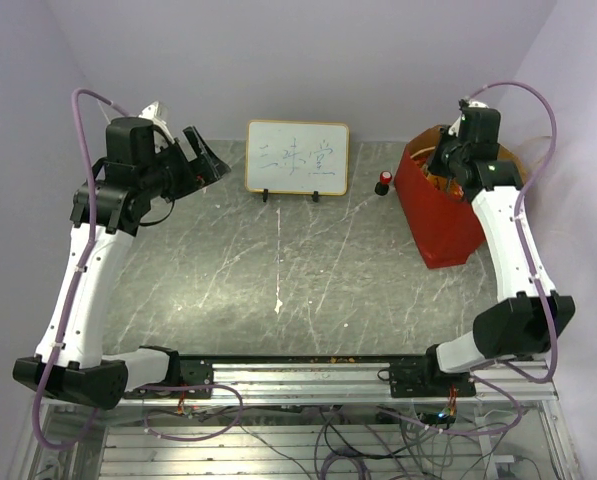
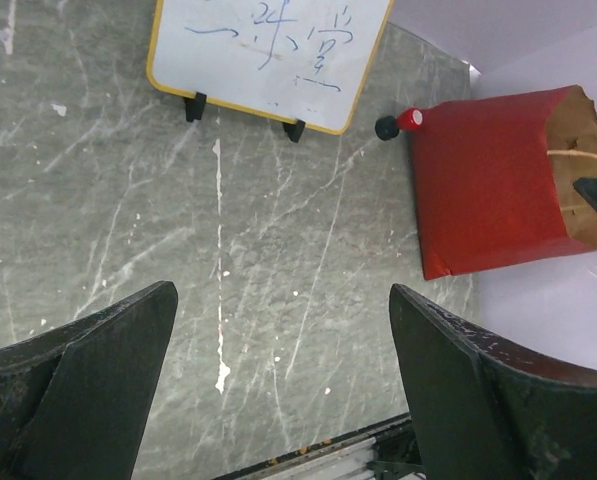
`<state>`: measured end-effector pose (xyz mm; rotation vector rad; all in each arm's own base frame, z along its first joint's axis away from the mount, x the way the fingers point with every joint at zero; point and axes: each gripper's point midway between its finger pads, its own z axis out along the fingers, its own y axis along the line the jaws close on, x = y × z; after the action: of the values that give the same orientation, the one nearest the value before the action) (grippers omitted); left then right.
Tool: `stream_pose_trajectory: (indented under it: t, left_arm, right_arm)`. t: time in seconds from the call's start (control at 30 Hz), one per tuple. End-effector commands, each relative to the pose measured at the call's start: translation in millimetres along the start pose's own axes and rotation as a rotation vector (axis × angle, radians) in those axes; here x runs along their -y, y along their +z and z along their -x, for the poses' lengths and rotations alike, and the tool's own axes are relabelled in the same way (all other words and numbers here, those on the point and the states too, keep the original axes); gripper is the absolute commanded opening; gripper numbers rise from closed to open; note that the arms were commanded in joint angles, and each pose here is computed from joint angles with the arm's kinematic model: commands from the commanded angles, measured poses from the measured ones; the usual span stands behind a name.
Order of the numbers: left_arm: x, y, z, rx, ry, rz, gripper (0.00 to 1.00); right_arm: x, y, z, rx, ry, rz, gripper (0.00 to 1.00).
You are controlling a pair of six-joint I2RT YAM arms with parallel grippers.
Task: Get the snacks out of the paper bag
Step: Move the paper bag to the center of the board.
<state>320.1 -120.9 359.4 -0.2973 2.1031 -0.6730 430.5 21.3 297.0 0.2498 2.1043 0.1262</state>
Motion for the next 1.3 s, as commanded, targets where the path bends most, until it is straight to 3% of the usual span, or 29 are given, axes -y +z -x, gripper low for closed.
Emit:
stream_pose_trajectory:
  t: [0.0, 0.37, 0.6, 0.9, 1.27]
  left_arm:
    - [15, -6, -3, -0.005, -0.033, -0.091, 0.97]
    - [22, -9, -21, -0.051, -0.103, -0.154, 0.97]
    - [23, -16, -31, -0.077, -0.13, -0.169, 0.96]
    - [22, -29, -34, -0.075, -0.131, -0.161, 0.96]
    - [34, -23, -43, -0.114, -0.205, -0.246, 0.99]
  right_arm:
    - [7, -34, 5, 0.042, -0.015, -0.019, 0.0]
    - [10, -90, -23, 0.012, -0.03, 0.018, 0.0]
    - [-25, -111, -43, -0.026, -0.05, 0.25, 0.0]
    - [-104, -135, -72, -0.106, -0.011, 0.683, 0.0]
    - [-221, -202, -145, -0.282, -0.161, 1.027, 0.0]
